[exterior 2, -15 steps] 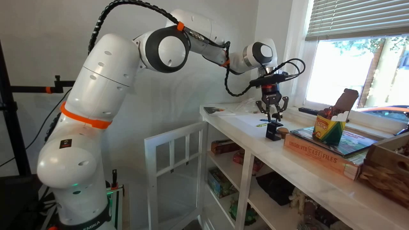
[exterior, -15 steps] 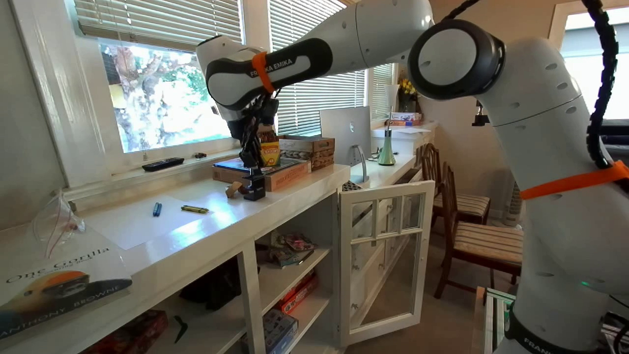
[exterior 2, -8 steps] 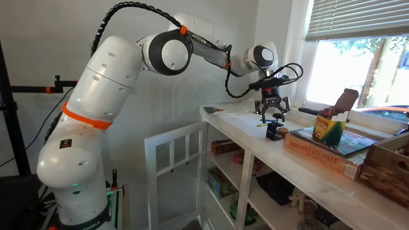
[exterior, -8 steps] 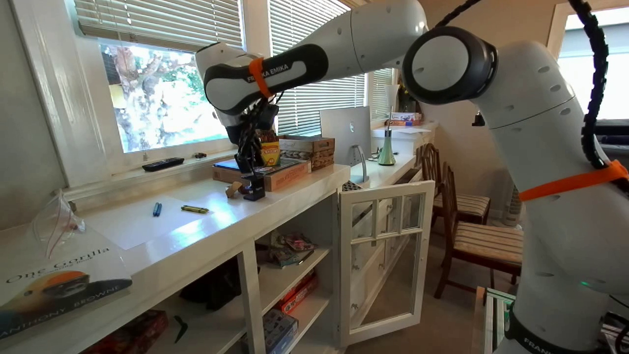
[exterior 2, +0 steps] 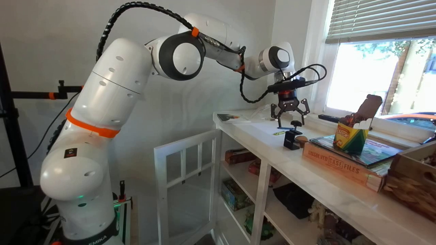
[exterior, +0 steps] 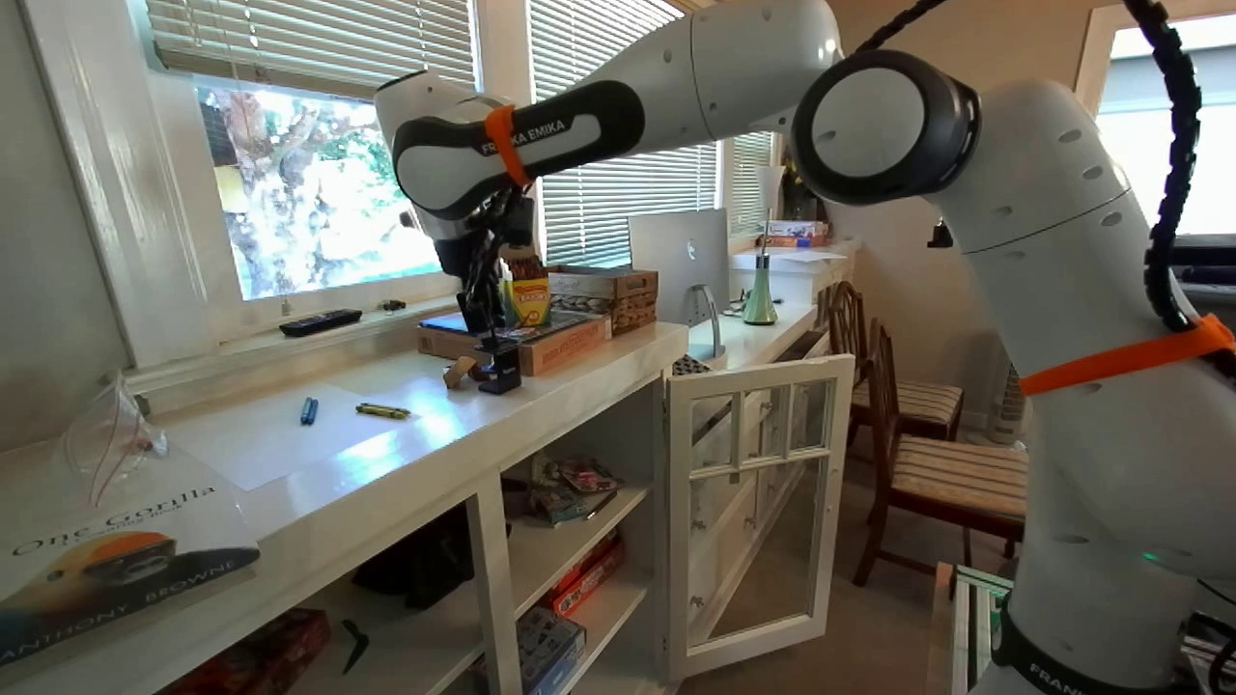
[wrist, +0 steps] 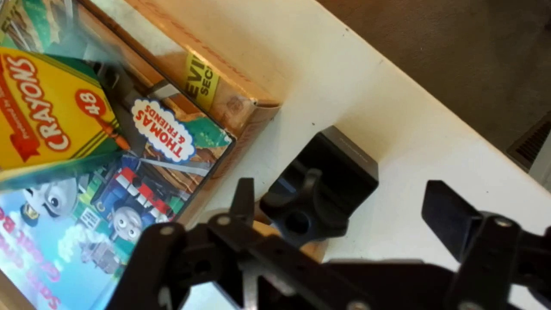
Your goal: Turn the black object to the right continuously
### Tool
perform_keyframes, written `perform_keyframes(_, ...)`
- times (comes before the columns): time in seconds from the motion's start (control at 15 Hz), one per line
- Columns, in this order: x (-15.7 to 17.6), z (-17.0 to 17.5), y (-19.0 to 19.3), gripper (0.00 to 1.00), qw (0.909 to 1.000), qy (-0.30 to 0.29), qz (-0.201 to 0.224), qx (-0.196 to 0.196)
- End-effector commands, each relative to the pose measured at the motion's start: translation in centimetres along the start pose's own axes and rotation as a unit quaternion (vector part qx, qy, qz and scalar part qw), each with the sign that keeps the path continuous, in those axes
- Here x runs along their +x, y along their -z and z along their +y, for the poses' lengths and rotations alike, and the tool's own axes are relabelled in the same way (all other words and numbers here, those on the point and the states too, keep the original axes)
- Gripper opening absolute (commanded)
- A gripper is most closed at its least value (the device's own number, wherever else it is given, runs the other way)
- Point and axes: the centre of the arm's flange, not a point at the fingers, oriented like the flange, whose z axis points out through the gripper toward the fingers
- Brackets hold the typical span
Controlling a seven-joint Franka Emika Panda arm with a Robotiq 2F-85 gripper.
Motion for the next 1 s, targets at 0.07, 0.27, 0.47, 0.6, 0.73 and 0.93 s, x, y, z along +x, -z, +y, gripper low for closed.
perform_keyframes(0.07, 0.28, -0.19, 0.06, 1.00, 0.9926, 0.117, 0.013, -0.030)
perform_keyframes(0.27, 0.43, -0.14, 0.30, 1.00, 0.9799, 0.192, 0.009, -0.054)
perform_keyframes(0.47, 0.52, -0.24, 0.27, 1.00, 0.9612, 0.267, -0.002, -0.068)
perform_keyframes(0.6, 0.52, -0.34, 0.29, 1.00, 0.9471, 0.313, -0.010, -0.071)
perform_keyframes(0.73, 0.61, -0.49, 0.29, 1.00, 0.9342, 0.348, -0.018, -0.075)
perform_keyframes(0.93, 0.68, -0.72, 0.35, 1.00, 0.9124, 0.399, -0.036, -0.086)
